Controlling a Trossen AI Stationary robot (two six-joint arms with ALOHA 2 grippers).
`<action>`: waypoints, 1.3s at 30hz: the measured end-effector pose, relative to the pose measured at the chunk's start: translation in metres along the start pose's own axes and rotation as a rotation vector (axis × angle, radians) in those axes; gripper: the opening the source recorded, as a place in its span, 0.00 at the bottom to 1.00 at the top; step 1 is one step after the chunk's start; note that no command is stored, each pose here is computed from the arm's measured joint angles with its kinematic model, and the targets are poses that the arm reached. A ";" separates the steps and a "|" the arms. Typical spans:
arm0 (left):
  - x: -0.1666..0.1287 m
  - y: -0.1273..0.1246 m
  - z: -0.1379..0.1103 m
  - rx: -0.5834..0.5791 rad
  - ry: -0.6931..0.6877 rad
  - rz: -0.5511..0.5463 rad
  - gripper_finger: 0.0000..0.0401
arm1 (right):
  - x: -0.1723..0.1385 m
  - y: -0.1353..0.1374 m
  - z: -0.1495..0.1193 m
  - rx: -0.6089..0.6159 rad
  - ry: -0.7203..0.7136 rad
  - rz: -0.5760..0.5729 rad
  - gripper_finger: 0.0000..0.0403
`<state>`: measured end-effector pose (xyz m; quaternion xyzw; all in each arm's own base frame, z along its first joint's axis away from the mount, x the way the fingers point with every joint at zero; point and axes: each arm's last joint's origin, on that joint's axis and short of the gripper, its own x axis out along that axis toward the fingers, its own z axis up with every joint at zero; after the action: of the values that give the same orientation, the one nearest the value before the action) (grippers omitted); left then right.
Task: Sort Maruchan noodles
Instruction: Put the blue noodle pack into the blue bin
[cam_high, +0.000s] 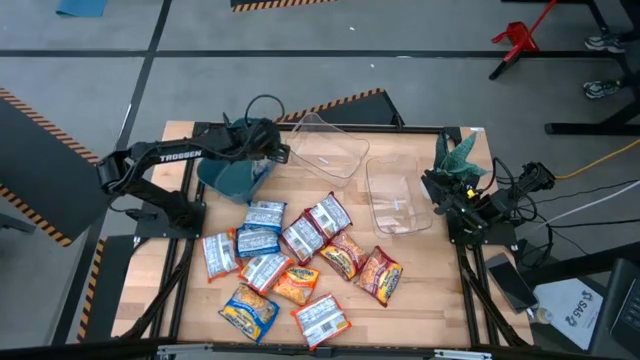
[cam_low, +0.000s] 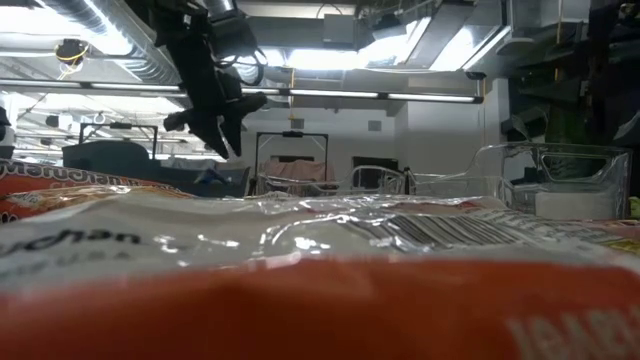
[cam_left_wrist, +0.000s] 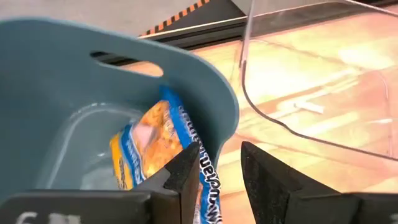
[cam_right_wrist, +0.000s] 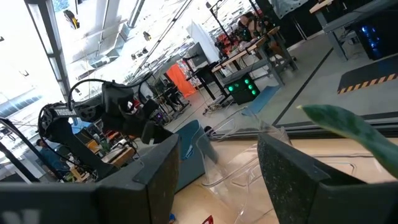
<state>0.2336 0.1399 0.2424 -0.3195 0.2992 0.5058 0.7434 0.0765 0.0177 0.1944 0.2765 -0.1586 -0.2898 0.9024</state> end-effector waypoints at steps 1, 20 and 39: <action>0.000 0.000 0.000 -0.004 0.000 0.001 0.28 | 0.000 0.000 0.000 0.000 0.000 0.000 0.51; 0.026 0.024 -0.014 0.018 0.125 -0.095 0.27 | 0.000 0.000 -0.001 -0.016 0.006 -0.002 0.51; 0.037 0.043 -0.037 0.021 0.148 0.075 0.27 | 0.000 0.000 -0.001 -0.015 0.006 -0.003 0.51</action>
<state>0.2002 0.1434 0.1839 -0.3367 0.3704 0.5051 0.7031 0.0769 0.0180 0.1930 0.2708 -0.1533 -0.2917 0.9045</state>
